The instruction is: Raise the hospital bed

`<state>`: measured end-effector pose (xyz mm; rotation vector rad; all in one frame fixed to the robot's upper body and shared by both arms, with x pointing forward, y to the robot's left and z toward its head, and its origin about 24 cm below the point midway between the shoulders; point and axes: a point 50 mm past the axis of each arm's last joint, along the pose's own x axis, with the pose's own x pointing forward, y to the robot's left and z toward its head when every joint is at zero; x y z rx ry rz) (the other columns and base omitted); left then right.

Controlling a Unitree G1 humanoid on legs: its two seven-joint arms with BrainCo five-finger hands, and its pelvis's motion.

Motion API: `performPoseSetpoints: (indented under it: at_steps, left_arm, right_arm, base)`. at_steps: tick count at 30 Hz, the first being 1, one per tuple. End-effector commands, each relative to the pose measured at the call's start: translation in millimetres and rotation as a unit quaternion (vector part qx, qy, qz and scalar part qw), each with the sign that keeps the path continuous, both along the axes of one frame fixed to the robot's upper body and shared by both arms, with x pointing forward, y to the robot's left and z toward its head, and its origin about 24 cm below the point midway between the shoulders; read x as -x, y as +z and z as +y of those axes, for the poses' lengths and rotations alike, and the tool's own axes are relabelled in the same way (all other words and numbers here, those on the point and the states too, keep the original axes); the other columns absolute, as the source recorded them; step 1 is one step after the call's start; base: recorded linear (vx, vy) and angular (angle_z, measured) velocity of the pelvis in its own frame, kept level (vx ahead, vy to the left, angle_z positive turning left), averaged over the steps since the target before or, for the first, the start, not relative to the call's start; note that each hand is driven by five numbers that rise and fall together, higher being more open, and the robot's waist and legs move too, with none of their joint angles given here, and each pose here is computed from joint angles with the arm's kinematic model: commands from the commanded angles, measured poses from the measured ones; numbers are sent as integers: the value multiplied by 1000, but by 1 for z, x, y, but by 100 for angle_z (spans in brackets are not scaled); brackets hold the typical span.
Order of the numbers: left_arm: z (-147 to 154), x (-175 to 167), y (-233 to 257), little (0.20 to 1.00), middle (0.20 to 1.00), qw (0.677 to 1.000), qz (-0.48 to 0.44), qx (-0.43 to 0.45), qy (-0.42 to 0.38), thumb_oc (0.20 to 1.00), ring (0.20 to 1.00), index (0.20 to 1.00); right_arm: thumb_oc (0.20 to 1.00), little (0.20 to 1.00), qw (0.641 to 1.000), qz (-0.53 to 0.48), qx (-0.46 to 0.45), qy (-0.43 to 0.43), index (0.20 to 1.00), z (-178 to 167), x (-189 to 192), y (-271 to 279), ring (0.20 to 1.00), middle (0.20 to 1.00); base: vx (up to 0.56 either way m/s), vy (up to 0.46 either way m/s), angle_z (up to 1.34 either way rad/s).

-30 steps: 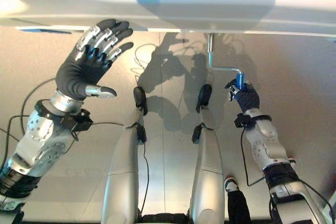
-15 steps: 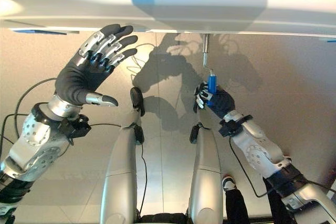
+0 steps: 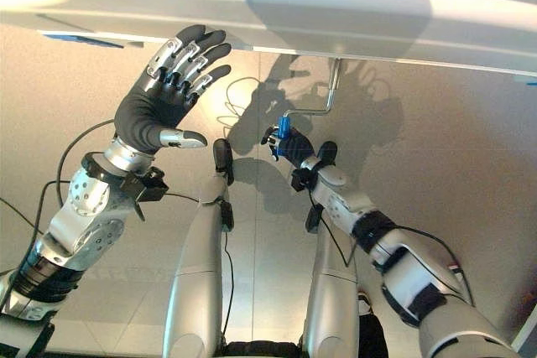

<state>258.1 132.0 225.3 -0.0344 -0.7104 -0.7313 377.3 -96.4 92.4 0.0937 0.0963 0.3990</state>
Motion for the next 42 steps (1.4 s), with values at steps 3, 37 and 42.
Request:
performPoseSetpoints:
  at_steps: [3,37,42]
  left_arm:
    - [-26,24,16,1000,1000,994,-37,37,-97,1000,1000,1000]
    - [-1,28,21,1000,1000,996,-67,4,-63,1000,1000,1000]
    - [21,32,10,1000,1000,998,-50,25,0,1000,1000,1000]
  right_arm:
    - [200,200,975,36,197,-97,200,-30,-20,-14,200,200]
    - [200,200,842,-1,41,-537,200,-325,94,16,200,200]
    - [200,200,914,-210,-75,-339,200,-237,97,47,200,200]
  base:
    - [-16,6,1]
    - [1,5,2]
    - [14,-9,-9]
